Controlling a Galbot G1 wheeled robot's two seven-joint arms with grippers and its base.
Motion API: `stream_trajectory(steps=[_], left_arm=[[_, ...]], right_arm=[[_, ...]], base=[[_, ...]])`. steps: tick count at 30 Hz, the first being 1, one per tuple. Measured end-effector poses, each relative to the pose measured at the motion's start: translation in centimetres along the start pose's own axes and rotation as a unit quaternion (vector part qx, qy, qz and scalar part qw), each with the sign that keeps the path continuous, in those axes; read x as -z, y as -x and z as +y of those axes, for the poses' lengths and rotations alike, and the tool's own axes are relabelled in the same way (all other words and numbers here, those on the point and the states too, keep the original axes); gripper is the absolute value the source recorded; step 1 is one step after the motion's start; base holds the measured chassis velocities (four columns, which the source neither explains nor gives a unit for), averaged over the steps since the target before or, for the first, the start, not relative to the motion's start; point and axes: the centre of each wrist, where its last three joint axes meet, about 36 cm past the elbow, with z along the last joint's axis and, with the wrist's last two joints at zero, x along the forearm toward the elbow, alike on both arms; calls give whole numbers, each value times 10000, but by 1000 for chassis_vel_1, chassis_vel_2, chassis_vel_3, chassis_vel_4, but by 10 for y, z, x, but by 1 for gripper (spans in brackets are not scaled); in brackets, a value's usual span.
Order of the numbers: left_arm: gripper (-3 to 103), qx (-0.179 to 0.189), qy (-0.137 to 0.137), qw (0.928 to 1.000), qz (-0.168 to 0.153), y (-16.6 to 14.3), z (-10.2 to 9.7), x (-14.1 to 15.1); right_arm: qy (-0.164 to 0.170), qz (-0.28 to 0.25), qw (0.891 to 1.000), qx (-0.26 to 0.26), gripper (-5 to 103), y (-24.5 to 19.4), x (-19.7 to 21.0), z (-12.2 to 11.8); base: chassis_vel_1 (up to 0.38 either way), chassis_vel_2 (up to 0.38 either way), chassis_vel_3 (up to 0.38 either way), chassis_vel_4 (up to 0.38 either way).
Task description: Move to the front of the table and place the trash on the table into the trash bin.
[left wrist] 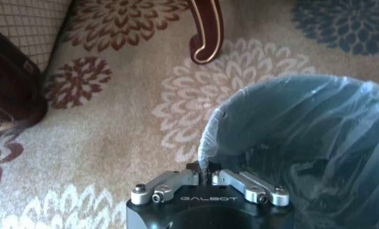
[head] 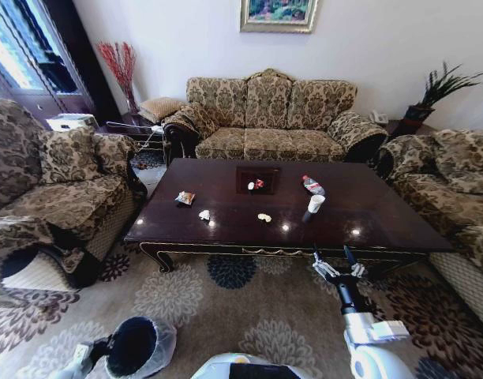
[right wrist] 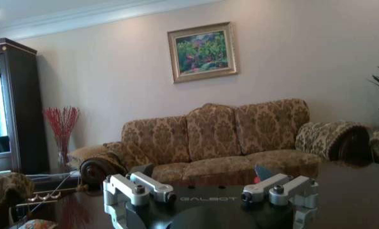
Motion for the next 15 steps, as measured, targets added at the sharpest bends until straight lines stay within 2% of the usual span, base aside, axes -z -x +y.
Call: stream_trajectory(steps=[9,15], left_arm=[[4,185,-95,9992,-347,-5,2,10],[4,508,-183,9951,-828,-15,8,22]], right_arm=[[1,4,10000,5,100,0,-1,0],[-11,-35,10000,42,100,1,2,0]], base=[[0,0,0,0],[0,0,0,0]])
